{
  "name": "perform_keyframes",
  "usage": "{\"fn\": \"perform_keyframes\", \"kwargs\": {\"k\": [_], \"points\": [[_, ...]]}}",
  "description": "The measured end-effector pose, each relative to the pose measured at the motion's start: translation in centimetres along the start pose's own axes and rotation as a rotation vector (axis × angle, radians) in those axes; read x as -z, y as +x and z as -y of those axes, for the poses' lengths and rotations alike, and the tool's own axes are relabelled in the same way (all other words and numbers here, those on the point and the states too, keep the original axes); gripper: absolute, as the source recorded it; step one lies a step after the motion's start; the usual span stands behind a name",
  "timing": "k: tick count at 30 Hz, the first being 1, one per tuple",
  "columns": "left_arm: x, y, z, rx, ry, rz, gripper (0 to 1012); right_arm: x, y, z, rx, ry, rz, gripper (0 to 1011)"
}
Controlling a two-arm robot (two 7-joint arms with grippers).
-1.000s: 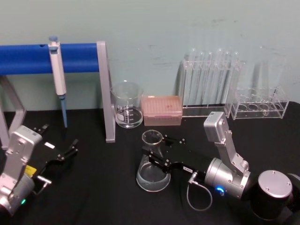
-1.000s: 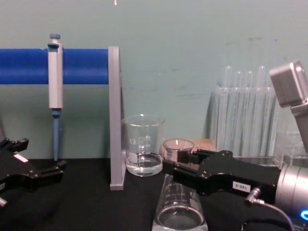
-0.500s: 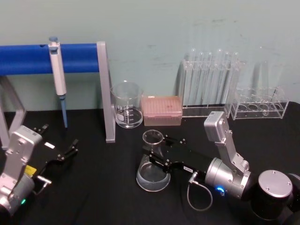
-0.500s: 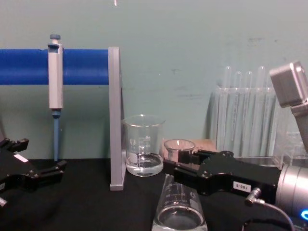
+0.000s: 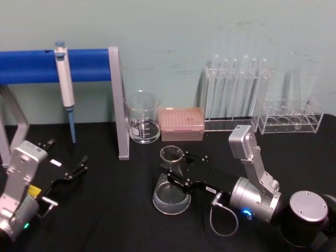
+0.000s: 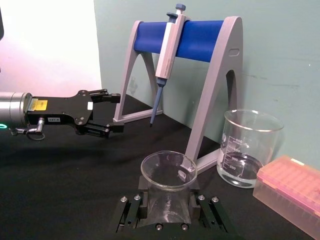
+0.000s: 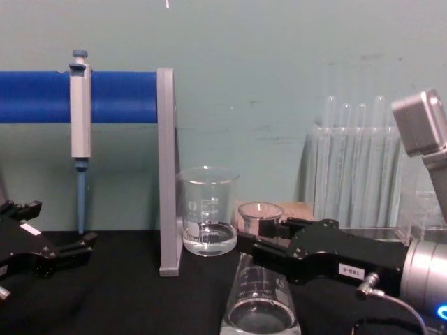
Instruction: Grasp the erlenmeyer flask with one hand, shake it three times, then place it back.
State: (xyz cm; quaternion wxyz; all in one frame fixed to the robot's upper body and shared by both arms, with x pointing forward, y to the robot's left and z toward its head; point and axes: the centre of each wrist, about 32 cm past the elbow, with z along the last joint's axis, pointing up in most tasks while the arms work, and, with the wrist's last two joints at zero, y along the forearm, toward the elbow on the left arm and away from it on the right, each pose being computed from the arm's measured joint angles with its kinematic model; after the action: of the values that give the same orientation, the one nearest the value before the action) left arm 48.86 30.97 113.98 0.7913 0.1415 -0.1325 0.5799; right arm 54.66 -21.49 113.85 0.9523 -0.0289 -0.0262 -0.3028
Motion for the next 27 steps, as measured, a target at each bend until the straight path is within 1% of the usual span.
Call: {"fn": "perform_keyframes", "kwargs": {"k": [3, 5, 7, 8, 9, 10, 12, 14, 15, 16, 19, 20, 21, 27], "points": [[0.0, 0.0, 0.0, 0.0, 0.0, 0.0, 1001, 0.0, 0.0, 0.0, 0.0, -0.001, 0.0, 459], [0.0, 0.0, 0.0, 0.0, 0.0, 0.0, 1001, 0.06, -0.02, 0.02, -0.001, -0.005, 0.001, 504], [0.0, 0.0, 0.0, 0.0, 0.0, 0.0, 1001, 0.05, -0.02, 0.02, -0.001, -0.005, 0.001, 585], [0.0, 0.0, 0.0, 0.0, 0.0, 0.0, 1001, 0.05, -0.02, 0.02, -0.001, -0.005, 0.001, 602], [0.0, 0.0, 0.0, 0.0, 0.0, 0.0, 1001, 0.05, -0.02, 0.01, -0.001, -0.005, 0.001, 646], [0.0, 0.0, 0.0, 0.0, 0.0, 0.0, 1001, 0.05, -0.03, 0.01, -0.001, -0.005, 0.001, 658], [0.0, 0.0, 0.0, 0.0, 0.0, 0.0, 1001, 0.05, -0.02, 0.01, -0.001, -0.004, 0.001, 743], [0.0, 0.0, 0.0, 0.0, 0.0, 0.0, 1001, 0.05, -0.02, 0.01, -0.001, -0.004, 0.001, 785], [0.0, 0.0, 0.0, 0.0, 0.0, 0.0, 1001, 0.05, -0.02, 0.01, -0.001, -0.004, 0.001, 839], [0.0, 0.0, 0.0, 0.0, 0.0, 0.0, 1001, 0.04, -0.02, 0.01, -0.001, -0.004, 0.0, 839], [0.0, 0.0, 0.0, 0.0, 0.0, 0.0, 1001, 0.03, -0.01, 0.01, 0.0, -0.003, 0.001, 940], [0.0, 0.0, 0.0, 0.0, 0.0, 0.0, 1001, 0.03, -0.01, 0.01, 0.0, -0.003, 0.001, 955], [0.0, 0.0, 0.0, 0.0, 0.0, 0.0, 1001, 0.02, 0.0, 0.01, 0.0, -0.003, 0.001, 999], [0.0, 0.0, 0.0, 0.0, 0.0, 0.0, 1001, 0.01, 0.0, 0.0, 0.0, -0.002, 0.001, 1000]]}}
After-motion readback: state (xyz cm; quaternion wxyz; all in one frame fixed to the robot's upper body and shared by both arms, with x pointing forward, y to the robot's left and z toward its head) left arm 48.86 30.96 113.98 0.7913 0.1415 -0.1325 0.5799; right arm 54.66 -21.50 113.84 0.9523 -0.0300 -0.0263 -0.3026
